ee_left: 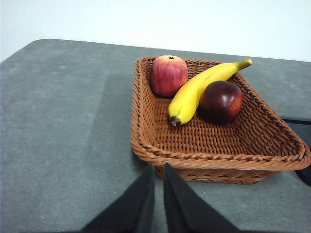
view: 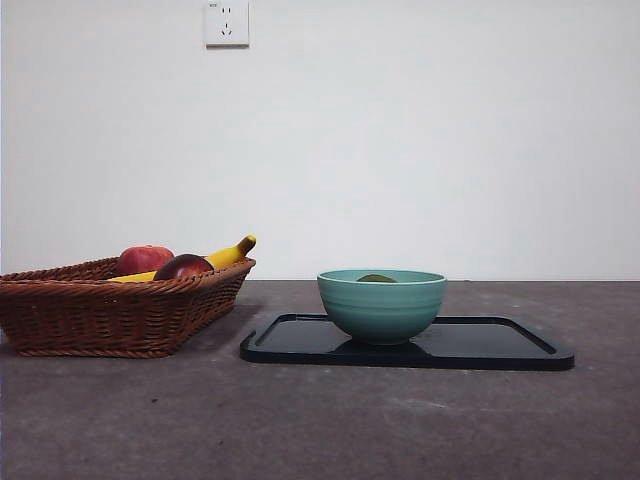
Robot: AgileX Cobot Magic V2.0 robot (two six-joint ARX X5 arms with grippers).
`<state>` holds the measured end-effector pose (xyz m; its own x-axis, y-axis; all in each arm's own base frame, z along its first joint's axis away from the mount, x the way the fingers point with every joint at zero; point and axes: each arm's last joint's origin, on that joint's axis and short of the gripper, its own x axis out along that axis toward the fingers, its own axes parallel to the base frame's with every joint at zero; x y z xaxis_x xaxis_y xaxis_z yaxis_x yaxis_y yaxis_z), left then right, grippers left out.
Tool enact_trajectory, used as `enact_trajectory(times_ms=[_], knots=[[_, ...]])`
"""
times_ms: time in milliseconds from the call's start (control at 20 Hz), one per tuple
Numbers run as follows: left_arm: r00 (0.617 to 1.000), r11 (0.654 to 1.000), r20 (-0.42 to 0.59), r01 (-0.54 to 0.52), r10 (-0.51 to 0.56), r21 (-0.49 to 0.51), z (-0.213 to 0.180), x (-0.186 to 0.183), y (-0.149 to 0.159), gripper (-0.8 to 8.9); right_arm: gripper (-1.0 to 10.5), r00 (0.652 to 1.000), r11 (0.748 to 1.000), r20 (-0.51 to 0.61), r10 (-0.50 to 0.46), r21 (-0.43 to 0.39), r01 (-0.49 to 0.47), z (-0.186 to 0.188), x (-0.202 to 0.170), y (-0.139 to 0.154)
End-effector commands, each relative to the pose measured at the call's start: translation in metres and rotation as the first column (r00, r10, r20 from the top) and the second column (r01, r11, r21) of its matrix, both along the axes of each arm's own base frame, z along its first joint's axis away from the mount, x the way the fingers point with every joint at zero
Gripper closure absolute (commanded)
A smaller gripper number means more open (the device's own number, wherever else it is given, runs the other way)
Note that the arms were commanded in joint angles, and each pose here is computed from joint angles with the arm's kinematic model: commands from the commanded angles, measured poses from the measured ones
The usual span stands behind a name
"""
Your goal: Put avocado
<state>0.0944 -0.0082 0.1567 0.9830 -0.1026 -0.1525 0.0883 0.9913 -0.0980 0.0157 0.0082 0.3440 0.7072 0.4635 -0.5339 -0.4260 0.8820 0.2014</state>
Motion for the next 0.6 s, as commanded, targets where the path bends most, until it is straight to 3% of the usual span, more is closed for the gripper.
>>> enact_trajectory(times_ms=[50, 150, 250, 450, 600], knots=[[1.0, 1.0, -0.025, -0.001, 0.001, 0.008, -0.008, 0.001, 0.0, 7.85, 9.2, 1.0, 1.0, 0.013, 0.005, 0.022, -0.005, 0.004, -0.001, -0.001], [1.0, 1.0, -0.025, -0.001, 0.001, 0.008, -0.008, 0.001, 0.0, 7.85, 9.2, 0.997, 0.998, 0.082, -0.014, -0.068, 0.02, 0.004, -0.001, -0.003], [1.0, 1.0, -0.025, -0.001, 0.001, 0.008, -0.008, 0.001, 0.0, 7.85, 9.2, 0.978, 0.989, 0.177, -0.112, -0.08, 0.128, 0.004, 0.003, -0.003], [1.0, 1.0, -0.025, -0.001, 0.001, 0.008, -0.008, 0.001, 0.0, 7.85, 9.2, 0.857, 0.955, 0.446, -0.26, -0.016, 0.298, -0.023, 0.029, 0.006], [1.0, 1.0, -0.025, -0.001, 0.001, 0.008, -0.008, 0.001, 0.0, 7.85, 9.2, 0.76, 0.914, 0.534, -0.371, 0.066, 0.4, -0.067, 0.053, 0.007]])
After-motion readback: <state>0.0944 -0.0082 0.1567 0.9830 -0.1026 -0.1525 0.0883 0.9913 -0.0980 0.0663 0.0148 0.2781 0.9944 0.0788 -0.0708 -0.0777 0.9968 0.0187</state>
